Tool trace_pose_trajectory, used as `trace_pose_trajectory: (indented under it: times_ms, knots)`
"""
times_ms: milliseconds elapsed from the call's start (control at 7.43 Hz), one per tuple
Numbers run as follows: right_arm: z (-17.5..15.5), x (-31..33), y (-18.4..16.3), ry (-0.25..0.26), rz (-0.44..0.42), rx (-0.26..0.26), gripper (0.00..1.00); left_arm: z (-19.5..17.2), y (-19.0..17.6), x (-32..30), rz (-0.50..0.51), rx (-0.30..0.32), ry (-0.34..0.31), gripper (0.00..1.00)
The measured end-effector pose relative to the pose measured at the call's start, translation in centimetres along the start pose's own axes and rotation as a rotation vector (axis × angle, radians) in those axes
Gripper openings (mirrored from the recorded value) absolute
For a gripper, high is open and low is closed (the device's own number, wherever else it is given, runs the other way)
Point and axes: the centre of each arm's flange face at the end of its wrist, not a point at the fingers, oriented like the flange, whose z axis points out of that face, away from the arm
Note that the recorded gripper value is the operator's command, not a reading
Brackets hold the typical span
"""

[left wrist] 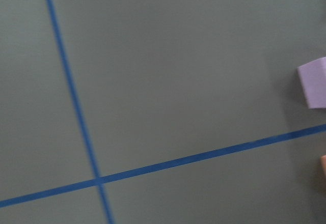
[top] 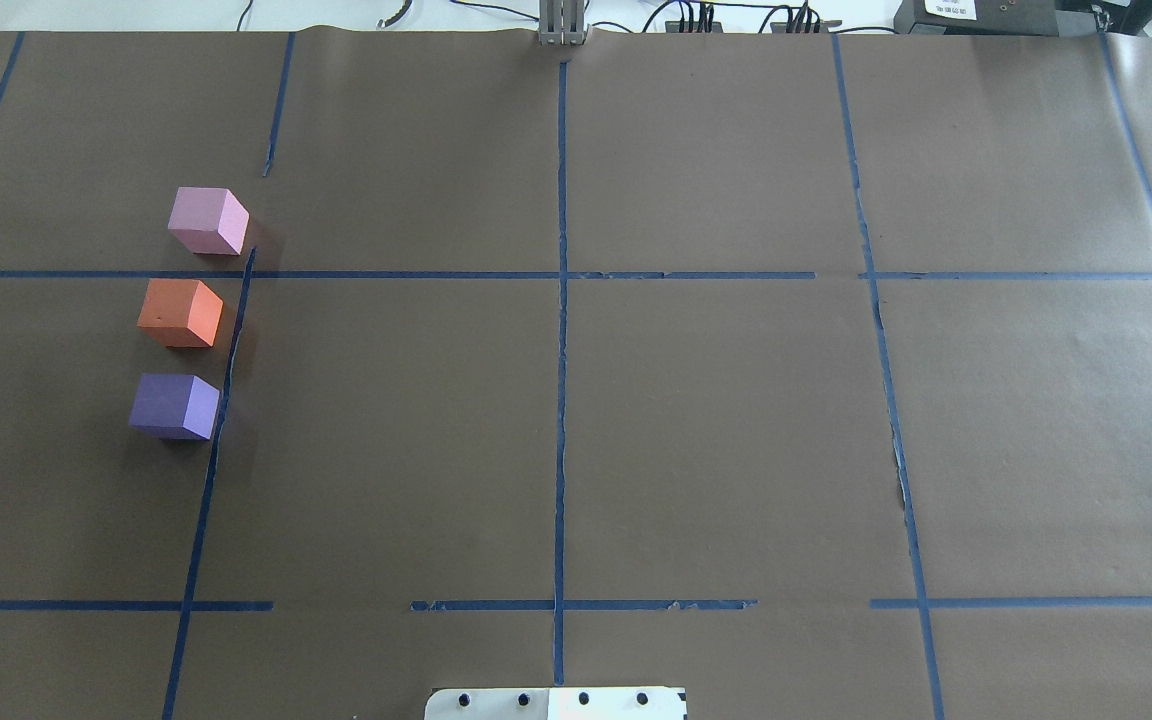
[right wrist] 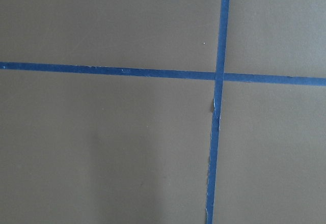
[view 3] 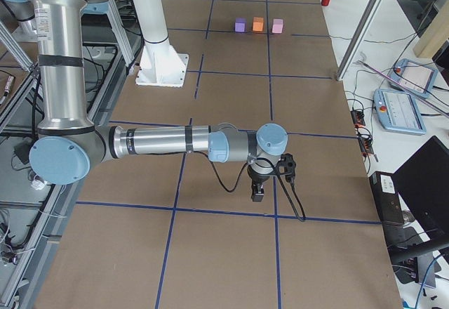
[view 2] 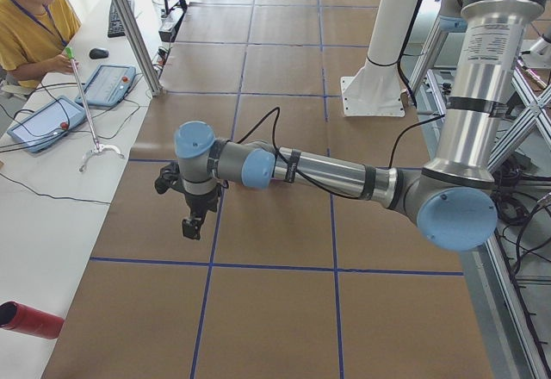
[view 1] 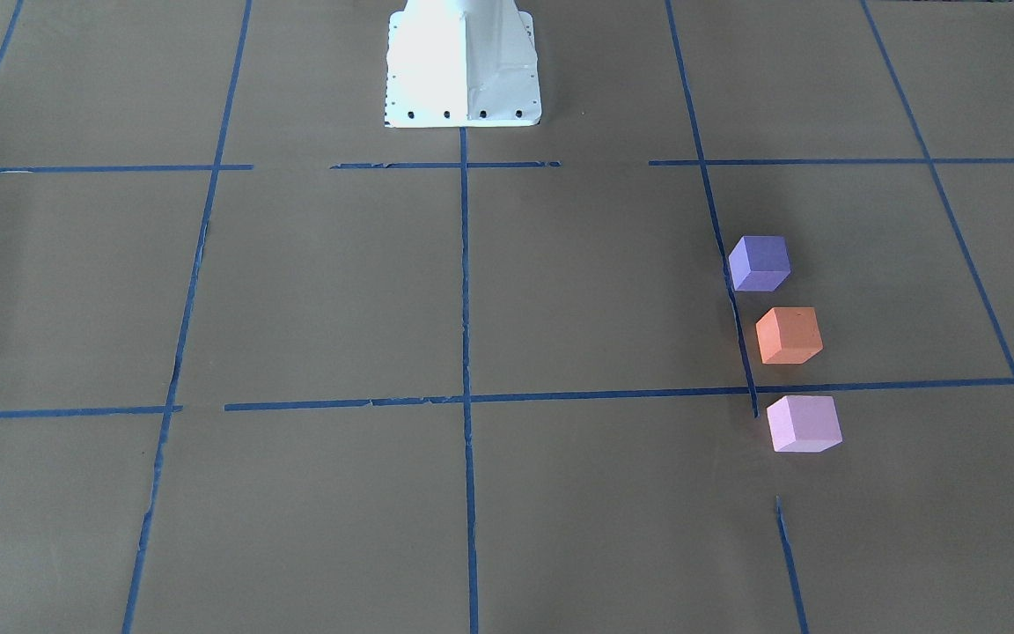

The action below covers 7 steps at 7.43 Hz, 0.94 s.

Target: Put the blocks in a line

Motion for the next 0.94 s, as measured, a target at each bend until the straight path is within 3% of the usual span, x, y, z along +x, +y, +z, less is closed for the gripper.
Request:
trace_pose_trajectory:
  times_ms: [269, 673, 942]
  knots:
    - [0.0, 0.0, 0.0, 0.0, 0.0, 0.0, 1.0, 0.0, 3.6, -3.4, -0.037, -0.01, 0.003, 1.0]
    - [0.0, 0.0, 0.0, 0.0, 0.0, 0.0, 1.0, -0.5, 3.5, -3.3, -0.166, 0.008, 0.004, 1.0]
    - [0.0, 0.0, 0.0, 0.0, 0.0, 0.0, 1.0, -0.8, 3.0, -2.8, -0.151, 0.04, -0.002, 1.0]
